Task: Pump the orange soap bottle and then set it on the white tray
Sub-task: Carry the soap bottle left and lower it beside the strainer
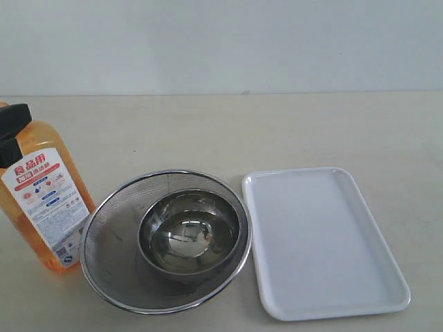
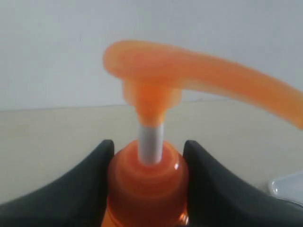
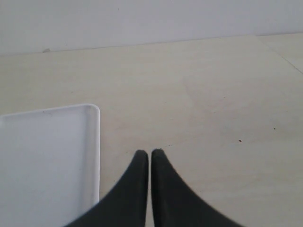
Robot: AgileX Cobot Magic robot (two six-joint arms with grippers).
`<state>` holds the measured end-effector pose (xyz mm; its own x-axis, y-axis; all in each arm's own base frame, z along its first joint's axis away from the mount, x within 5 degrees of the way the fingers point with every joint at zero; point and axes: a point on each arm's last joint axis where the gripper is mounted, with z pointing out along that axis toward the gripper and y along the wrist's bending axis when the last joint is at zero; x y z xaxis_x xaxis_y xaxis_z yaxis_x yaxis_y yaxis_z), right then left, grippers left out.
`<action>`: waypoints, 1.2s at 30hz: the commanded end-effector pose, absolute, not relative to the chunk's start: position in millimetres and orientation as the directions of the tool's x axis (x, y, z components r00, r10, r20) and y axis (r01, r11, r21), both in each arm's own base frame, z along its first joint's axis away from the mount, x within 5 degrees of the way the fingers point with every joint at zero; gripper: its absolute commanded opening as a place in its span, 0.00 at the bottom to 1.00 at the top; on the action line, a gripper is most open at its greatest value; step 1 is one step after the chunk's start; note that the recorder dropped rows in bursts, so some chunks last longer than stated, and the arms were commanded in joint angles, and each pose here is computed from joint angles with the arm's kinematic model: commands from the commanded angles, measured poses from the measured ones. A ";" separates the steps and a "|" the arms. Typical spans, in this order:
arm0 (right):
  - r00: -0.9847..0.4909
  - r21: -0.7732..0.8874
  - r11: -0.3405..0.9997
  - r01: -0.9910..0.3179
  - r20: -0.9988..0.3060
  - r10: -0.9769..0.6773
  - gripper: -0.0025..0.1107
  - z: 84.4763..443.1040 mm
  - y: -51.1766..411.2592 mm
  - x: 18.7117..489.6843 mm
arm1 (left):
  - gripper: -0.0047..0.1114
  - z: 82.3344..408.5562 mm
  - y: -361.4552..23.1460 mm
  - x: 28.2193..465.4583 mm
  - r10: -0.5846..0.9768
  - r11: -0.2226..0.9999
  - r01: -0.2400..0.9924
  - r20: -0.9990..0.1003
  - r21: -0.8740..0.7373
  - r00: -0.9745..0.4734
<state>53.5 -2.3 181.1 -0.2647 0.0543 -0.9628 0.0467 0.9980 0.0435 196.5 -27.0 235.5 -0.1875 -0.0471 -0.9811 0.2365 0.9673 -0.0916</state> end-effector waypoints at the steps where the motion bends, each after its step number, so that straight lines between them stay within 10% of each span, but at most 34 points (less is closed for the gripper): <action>1: -0.255 0.038 0.998 0.052 -0.966 0.050 0.02 181.9 -2.7 53.3 | 0.08 244.9 -30.6 193.5 -0.085 0.955 0.277 -0.992 -0.107 -0.090; 12: -0.247 0.038 0.998 0.052 -0.968 0.050 0.02 182.6 -2.7 53.5 | 0.10 240.6 -35.2 191.1 -0.018 0.942 0.331 -0.994 -0.055 -0.111; 21: -0.249 0.038 0.998 0.052 -0.967 0.050 0.02 182.5 -2.7 53.5 | 0.54 237.3 -34.2 191.0 -0.018 0.946 0.319 -0.989 -0.066 -0.149; 36: -0.249 0.036 0.998 0.051 -0.967 0.048 0.02 182.5 -2.7 53.5 | 0.71 230.2 -29.8 191.1 -0.042 0.960 0.259 -0.972 -0.103 -0.233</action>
